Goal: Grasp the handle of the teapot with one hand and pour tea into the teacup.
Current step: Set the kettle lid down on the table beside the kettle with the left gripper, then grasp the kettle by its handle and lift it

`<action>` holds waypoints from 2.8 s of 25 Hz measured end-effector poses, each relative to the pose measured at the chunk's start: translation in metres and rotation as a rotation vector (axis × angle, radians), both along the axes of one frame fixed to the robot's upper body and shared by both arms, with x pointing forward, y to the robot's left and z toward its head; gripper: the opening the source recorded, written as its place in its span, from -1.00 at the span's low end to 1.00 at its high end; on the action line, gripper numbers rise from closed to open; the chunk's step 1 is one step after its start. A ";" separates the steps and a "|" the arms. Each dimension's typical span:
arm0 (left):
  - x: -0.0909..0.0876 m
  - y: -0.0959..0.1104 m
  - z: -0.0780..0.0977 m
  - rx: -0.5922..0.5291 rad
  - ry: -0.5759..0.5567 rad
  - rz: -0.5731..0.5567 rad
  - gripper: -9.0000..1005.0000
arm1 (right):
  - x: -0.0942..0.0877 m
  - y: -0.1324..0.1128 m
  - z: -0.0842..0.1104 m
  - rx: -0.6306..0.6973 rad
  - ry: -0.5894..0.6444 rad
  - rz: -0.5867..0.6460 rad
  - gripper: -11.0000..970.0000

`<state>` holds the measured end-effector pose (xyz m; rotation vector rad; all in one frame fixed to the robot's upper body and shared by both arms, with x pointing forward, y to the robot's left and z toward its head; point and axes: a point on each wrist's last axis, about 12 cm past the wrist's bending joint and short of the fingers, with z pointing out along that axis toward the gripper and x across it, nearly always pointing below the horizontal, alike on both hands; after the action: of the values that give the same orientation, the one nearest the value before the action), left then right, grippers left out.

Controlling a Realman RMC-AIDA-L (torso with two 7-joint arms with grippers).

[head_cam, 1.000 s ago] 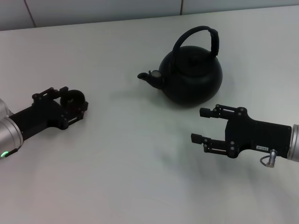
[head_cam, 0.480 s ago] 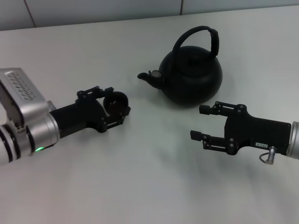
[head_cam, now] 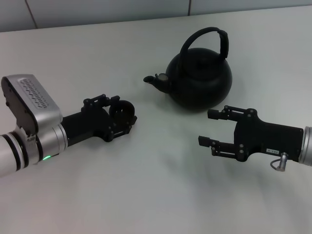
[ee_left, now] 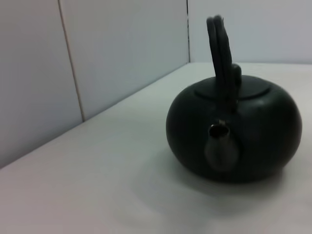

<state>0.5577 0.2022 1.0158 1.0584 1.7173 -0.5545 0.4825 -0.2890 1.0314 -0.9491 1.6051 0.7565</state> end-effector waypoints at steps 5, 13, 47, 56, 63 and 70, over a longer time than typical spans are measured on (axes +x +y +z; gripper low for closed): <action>0.000 -0.001 0.000 -0.010 0.002 0.008 0.54 | 0.001 0.000 0.000 0.001 -0.001 0.000 0.46; -0.001 -0.001 0.000 -0.015 0.002 0.011 0.60 | 0.002 0.001 0.001 0.001 -0.004 0.003 0.46; -0.108 0.165 0.030 -0.192 -0.033 0.064 0.64 | 0.005 0.001 0.003 0.015 0.023 -0.003 0.46; -0.110 0.168 0.025 -0.138 -0.008 0.065 0.64 | 0.004 -0.001 0.002 0.009 0.019 -0.013 0.46; -0.112 0.169 0.024 -0.115 0.007 0.044 0.64 | 0.005 -0.002 0.003 0.012 0.015 -0.017 0.46; -0.112 0.169 0.023 -0.117 0.008 0.048 0.64 | 0.001 -0.002 0.002 0.075 -0.050 -0.096 0.46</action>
<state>0.4455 0.3707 1.0392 0.9307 1.6919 -0.6212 0.4838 -0.2906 1.0332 -0.8254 1.5564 0.7164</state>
